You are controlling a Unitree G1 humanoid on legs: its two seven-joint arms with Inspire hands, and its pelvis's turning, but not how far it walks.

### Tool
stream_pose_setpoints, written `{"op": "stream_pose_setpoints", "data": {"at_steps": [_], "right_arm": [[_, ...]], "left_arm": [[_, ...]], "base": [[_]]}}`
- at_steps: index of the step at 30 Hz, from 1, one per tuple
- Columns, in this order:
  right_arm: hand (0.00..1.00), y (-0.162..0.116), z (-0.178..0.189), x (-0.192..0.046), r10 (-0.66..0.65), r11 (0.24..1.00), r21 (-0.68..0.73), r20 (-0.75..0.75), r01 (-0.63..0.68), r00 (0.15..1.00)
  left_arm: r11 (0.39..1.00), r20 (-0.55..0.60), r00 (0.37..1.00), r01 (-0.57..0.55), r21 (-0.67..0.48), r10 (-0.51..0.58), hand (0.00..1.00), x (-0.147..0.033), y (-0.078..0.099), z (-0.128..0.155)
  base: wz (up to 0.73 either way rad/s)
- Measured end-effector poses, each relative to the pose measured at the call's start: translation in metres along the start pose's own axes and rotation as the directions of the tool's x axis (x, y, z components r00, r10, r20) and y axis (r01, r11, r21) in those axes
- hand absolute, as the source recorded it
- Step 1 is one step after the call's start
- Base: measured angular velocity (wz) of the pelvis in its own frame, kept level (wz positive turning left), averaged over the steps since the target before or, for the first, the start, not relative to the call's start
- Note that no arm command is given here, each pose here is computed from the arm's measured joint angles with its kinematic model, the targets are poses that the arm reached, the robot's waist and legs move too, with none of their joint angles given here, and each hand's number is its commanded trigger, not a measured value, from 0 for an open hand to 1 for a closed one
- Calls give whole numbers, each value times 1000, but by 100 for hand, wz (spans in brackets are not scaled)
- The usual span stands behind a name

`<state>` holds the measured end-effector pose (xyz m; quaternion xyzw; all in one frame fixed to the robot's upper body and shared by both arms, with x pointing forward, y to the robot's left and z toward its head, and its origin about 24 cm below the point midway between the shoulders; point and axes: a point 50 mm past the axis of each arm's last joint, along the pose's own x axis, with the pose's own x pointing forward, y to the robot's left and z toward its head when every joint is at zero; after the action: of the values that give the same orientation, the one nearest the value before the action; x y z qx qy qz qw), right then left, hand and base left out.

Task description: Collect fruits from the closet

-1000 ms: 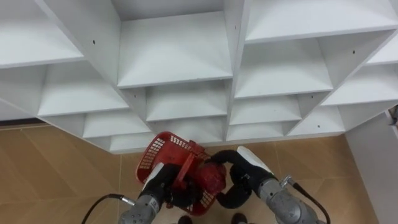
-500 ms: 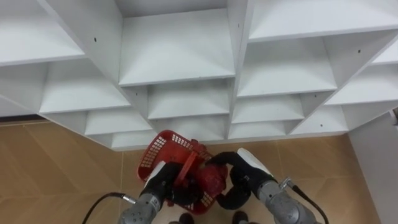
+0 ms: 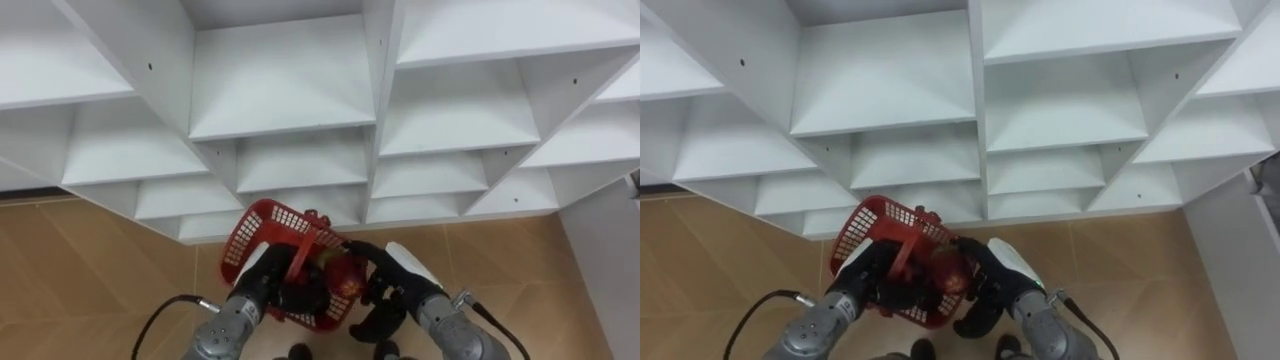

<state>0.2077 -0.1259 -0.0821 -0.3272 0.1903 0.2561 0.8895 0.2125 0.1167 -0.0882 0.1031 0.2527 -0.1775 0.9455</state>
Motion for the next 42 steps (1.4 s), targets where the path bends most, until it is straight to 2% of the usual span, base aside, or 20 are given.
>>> {"op": "stream_pose_setpoints", "data": {"at_steps": [6, 20, 36, 42], "right_arm": [[0, 2, -1, 0, 4, 1000, 14, -8, -4, 1000], [0, 6, -4, 0, 11, 1000, 23, -24, -10, 1000], [0, 6, -9, 0, -17, 999, 31, -49, 18, 999], [0, 8, -21, -4, -9, 998, 64, -97, 15, 995]], "left_arm": [[997, 14, 998, 60, -47, -59, 100, 0, -7, 2], [992, 8, 993, 120, -36, -120, 100, -1, -11, 0], [994, -12, 995, 99, -41, -99, 100, -4, -7, -7], [998, -80, 995, 53, -29, -55, 100, -8, -3, -22]], "base": [[0], [0], [0], [0]]}}
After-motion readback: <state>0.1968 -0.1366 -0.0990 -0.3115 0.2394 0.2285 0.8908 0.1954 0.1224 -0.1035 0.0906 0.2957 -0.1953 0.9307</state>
